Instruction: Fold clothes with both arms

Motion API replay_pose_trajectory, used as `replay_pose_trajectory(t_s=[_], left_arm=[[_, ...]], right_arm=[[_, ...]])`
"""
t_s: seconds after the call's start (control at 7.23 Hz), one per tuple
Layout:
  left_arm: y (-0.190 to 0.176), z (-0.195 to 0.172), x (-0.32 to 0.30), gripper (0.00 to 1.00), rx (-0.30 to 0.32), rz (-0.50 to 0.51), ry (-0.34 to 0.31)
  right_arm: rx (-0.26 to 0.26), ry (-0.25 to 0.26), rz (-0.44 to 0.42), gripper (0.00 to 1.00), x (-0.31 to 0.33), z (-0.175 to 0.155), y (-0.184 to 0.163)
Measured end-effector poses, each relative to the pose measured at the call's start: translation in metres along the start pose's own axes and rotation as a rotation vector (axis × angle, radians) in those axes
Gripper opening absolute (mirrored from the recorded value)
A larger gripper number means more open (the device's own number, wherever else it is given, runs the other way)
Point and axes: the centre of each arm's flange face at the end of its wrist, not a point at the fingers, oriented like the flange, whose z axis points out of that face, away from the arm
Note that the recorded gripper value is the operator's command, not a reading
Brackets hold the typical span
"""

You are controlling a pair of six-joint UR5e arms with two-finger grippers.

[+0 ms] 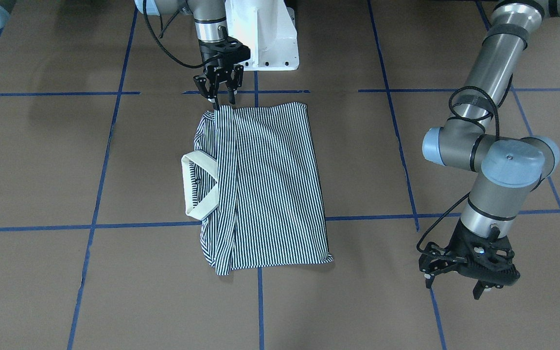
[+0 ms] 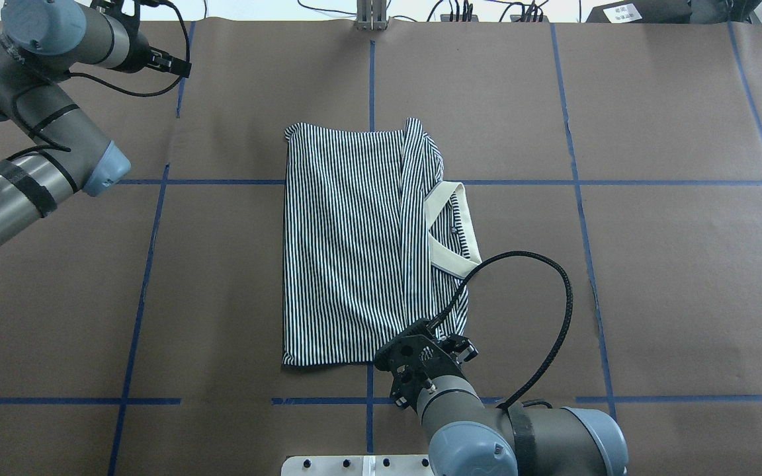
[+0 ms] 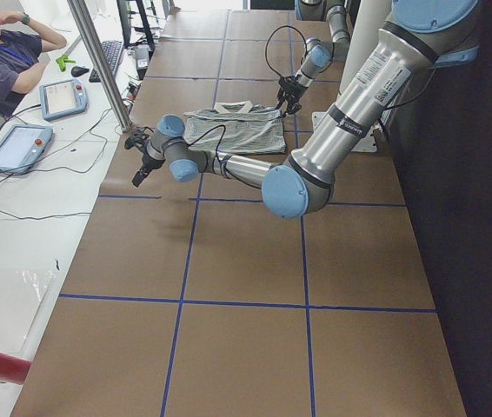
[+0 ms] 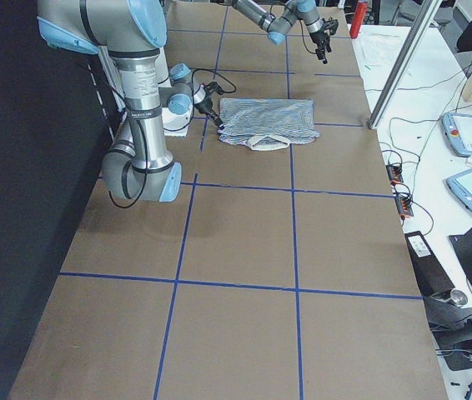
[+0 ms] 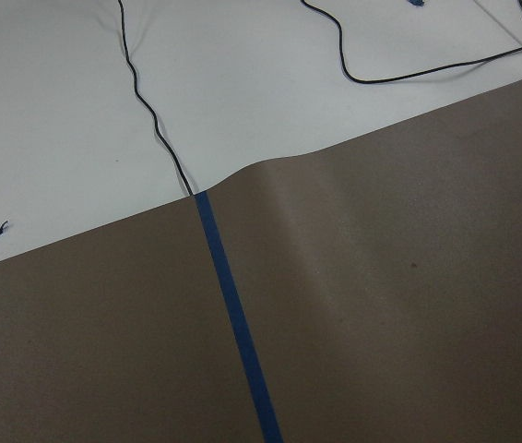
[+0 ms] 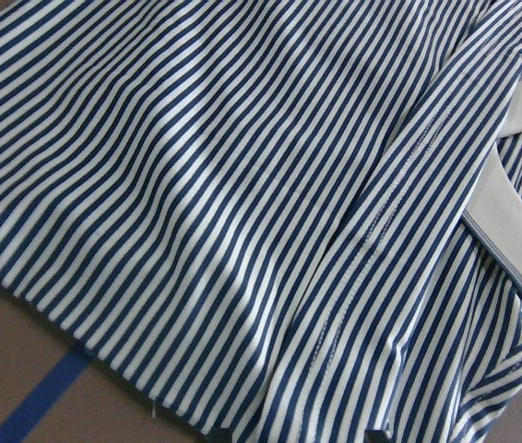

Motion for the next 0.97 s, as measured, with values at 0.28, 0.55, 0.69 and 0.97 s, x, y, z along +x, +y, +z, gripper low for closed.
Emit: replay_pose_trajectory(t_s=[0.28, 0.55, 0.69, 0.97], left_arm=[[0.001, 0.0006, 0.0006, 1.0, -0.001, 0.001, 0.0], [0.0046, 0.0018, 0.0002, 1.0, -0.002, 0.002, 0.003], [0.0064, 0.0021, -0.0002, 1.0, -0.001, 0.003, 0.004], [0.0078, 0.0025, 0.0005, 1.0, 0.001, -0.001, 0.007]], right_arm=[[0.004, -0.001, -0.021, 0.38, -0.0026, 0.0002, -0.0024], [0.011, 0.005, -0.03, 0.32, -0.0025, 0.0002, -0.0036], [0.013, 0.007, -0.031, 0.25, -0.0021, 0.0003, -0.0041], [0.02, 0.005, -0.027, 0.06, -0.0015, 0.0, -0.0054]])
